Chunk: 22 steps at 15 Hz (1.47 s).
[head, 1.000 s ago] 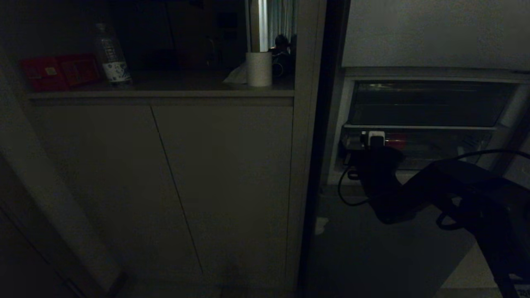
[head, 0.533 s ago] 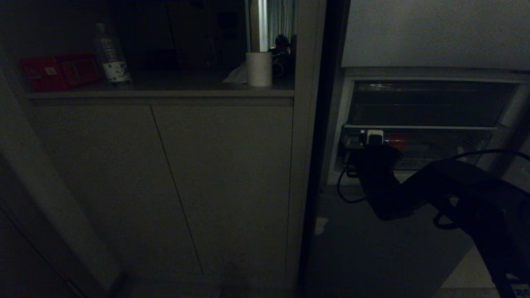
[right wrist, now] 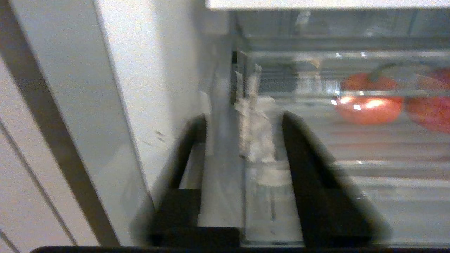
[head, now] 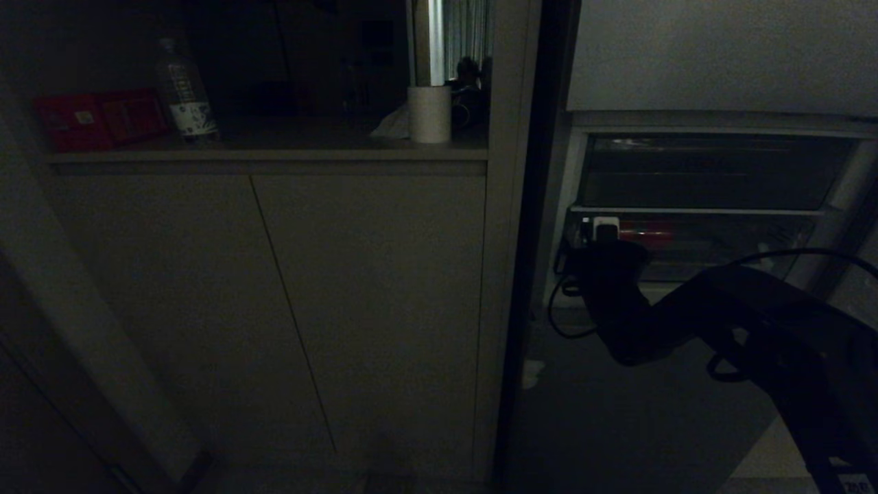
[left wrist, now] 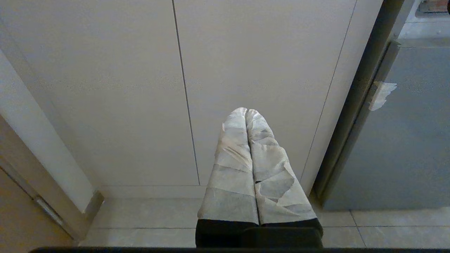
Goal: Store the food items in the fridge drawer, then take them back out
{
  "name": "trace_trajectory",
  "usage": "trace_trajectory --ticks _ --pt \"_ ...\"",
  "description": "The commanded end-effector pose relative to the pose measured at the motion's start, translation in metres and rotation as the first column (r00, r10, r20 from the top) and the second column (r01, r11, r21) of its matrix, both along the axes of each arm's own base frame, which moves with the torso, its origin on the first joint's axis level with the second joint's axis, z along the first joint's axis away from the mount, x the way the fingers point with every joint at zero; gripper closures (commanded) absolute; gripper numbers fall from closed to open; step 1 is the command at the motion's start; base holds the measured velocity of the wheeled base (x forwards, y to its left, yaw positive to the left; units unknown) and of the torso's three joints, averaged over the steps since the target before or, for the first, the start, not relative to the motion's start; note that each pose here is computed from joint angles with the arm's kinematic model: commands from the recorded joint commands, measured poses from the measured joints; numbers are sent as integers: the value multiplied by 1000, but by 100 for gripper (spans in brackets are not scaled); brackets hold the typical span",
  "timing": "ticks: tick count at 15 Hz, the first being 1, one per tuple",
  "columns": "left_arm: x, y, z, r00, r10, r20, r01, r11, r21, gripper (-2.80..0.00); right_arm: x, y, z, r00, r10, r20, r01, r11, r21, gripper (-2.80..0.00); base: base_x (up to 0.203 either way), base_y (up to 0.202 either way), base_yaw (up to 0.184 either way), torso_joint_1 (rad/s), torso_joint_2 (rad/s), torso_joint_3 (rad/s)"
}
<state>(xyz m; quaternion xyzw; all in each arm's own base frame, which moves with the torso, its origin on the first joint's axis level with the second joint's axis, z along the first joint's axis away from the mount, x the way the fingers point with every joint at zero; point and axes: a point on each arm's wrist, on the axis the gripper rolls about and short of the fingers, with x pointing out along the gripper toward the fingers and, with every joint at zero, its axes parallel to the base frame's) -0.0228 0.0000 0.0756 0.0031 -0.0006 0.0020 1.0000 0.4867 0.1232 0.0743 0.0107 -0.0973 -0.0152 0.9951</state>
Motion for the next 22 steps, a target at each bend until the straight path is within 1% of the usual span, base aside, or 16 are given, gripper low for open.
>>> trace_trajectory --ticks 1,5,8,10,12,15,17,20,22 --pt "0 0 0 1000 1 0 -1 1000 0 0 2 2 6 999 -19 26 19 1000 11 0 0 0 0 0 0 0" --pt "0 0 0 1000 1 0 -1 1000 0 0 1 2 6 999 -38 26 37 999 25 0 0 0 0 0 0 0" --pt "0 0 0 1000 1 0 -1 1000 0 0 -5 0 6 999 -36 33 36 999 27 0 0 0 0 0 0 0" --pt "0 0 0 1000 1 0 -1 1000 0 0 -18 -3 5 1000 -16 -1 16 1000 17 0 0 0 0 0 0 0" --pt "0 0 0 1000 1 0 -1 1000 0 0 -23 -7 10 1000 -2 13 2 999 35 0 0 0 0 0 0 0" --pt "0 0 0 1000 1 0 -1 1000 0 0 -37 -11 3 1000 2 -22 -2 1000 25 0 0 0 0 0 0 0" --pt "0 0 0 1000 1 0 -1 1000 0 0 -52 -14 0 999 23 -42 -22 1000 21 0 0 0 0 0 0 0" --pt "0 0 0 1000 1 0 -1 1000 0 0 -72 -19 -2 997 55 -56 -53 998 36 0 0 0 0 0 0 0" --pt "0 0 0 1000 1 0 -1 1000 0 0 -85 -22 -6 995 62 -74 -59 997 41 0 0 0 0 0 0 0"
